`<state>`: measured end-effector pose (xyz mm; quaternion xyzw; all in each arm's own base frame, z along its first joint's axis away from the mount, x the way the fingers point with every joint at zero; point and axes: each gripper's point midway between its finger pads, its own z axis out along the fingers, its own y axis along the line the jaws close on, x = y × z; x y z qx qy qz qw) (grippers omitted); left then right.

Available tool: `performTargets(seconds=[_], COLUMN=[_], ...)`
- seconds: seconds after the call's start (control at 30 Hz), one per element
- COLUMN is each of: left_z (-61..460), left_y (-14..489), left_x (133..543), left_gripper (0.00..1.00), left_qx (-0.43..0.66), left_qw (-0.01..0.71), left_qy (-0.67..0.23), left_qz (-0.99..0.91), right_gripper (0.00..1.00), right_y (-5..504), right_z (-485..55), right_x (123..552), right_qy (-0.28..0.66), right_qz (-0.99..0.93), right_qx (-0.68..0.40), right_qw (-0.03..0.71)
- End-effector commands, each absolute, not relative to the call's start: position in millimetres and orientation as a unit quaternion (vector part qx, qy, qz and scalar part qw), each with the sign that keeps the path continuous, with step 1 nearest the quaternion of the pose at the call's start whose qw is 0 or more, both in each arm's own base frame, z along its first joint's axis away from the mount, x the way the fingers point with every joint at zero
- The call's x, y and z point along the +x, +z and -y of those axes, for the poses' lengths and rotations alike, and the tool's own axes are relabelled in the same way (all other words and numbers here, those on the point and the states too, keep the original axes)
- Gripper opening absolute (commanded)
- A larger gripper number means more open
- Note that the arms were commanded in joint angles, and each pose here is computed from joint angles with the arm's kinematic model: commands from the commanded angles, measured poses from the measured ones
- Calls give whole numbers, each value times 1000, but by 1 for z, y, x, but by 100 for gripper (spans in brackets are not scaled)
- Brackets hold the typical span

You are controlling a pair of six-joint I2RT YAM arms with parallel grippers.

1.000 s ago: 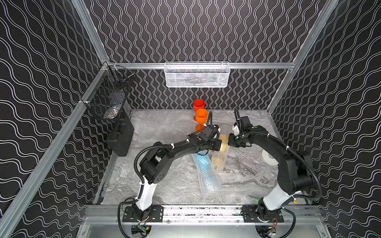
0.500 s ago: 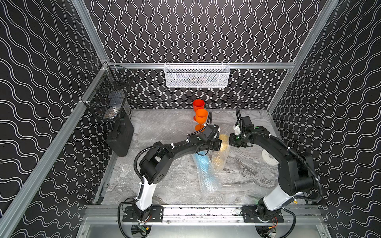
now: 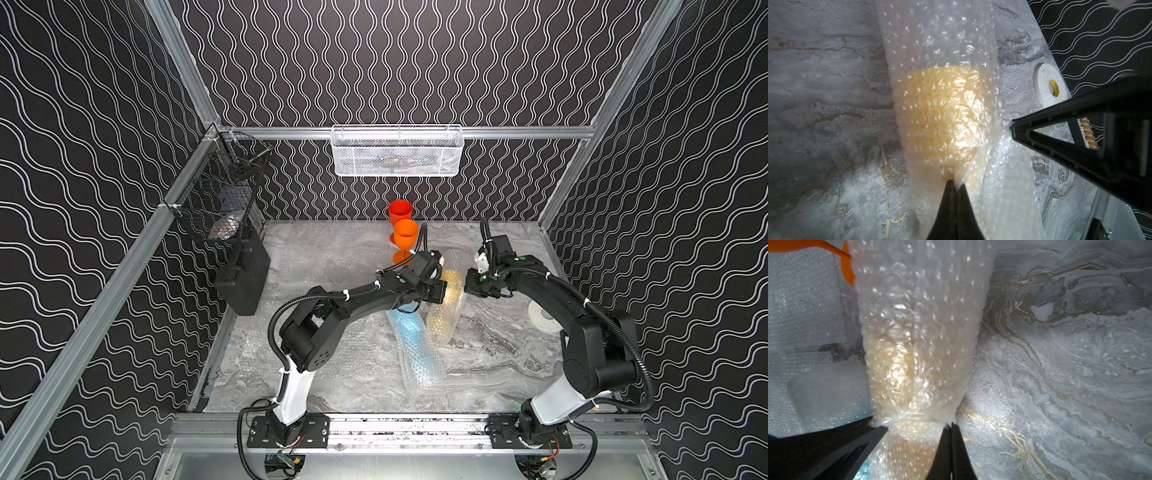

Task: Unpack wine glasses from bubble wrap
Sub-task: Unwrap the wine glass from the bubble wrap.

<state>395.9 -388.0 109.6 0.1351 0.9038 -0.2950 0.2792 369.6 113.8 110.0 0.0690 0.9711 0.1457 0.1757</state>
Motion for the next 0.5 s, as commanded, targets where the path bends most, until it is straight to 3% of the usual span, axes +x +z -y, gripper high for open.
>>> performTargets(seconds=[0.0, 0.47], left_z=[378, 377], left_y=[110, 110], left_x=[401, 401], left_gripper=[3, 3], left_qx=[118, 117], left_qw=[285, 286], left_qy=[-274, -272], left_qz=[-911, -911], right_gripper=[4, 4], right_y=[110, 110], right_z=[-100, -92], right_x=[372, 372], right_qy=[115, 114], right_qz=[-972, -970], right_qx=[86, 100], right_qw=[186, 188])
